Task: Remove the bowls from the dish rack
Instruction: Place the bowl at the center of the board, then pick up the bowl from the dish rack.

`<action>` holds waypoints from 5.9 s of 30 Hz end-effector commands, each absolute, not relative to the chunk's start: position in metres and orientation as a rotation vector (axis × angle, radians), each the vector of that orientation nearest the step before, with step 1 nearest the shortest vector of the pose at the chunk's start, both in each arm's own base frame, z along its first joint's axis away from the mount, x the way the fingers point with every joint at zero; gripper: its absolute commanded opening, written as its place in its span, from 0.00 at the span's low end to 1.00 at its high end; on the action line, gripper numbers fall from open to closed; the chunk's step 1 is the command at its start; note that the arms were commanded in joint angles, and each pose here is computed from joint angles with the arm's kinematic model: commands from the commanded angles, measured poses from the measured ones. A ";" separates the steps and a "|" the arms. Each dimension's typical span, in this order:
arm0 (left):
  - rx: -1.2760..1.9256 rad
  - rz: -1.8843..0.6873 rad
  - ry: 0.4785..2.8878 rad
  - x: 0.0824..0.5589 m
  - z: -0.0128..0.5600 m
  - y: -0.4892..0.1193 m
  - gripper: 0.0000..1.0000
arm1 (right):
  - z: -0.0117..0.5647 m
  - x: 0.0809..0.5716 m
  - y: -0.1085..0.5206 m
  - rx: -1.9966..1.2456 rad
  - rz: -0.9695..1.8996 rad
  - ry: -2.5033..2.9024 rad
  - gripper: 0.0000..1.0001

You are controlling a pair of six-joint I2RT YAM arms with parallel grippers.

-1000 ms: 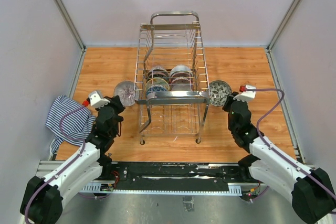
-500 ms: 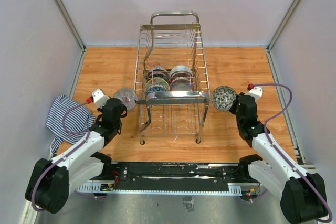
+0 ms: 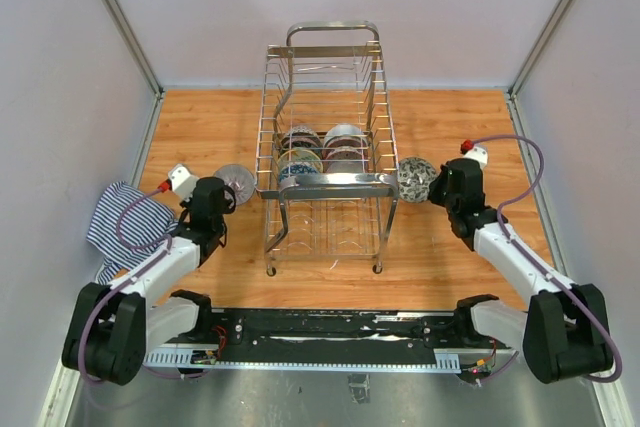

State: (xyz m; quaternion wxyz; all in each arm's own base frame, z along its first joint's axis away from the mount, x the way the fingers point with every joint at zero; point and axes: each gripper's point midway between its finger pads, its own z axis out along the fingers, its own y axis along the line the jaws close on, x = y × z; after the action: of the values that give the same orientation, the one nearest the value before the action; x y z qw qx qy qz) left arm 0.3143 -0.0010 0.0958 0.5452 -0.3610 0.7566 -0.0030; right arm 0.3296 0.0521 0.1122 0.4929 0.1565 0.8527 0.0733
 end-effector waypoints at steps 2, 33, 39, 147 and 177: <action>-0.909 -0.139 1.720 0.346 0.114 -0.006 0.01 | 0.145 0.359 0.057 0.403 0.251 2.001 0.01; -0.935 -0.146 1.759 0.406 0.095 -0.009 0.00 | 0.103 0.416 0.044 0.446 0.236 2.122 0.01; -0.944 -0.159 1.764 0.417 0.092 -0.008 0.00 | 0.098 0.426 0.047 0.447 0.255 2.135 0.01; -0.187 -0.284 1.758 0.356 0.164 -0.108 0.82 | 0.171 0.361 0.181 -0.438 0.443 1.833 0.38; -0.100 -0.242 1.849 0.363 0.122 -0.141 0.76 | 0.163 0.360 0.202 -0.486 0.463 1.846 0.38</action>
State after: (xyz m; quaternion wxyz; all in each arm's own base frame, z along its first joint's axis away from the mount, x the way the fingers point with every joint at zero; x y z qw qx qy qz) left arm 0.3520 -0.1342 0.1047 0.5697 -0.0420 0.8149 -0.0976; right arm 0.3540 0.1948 0.1466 0.5330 -0.1988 0.7987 0.1961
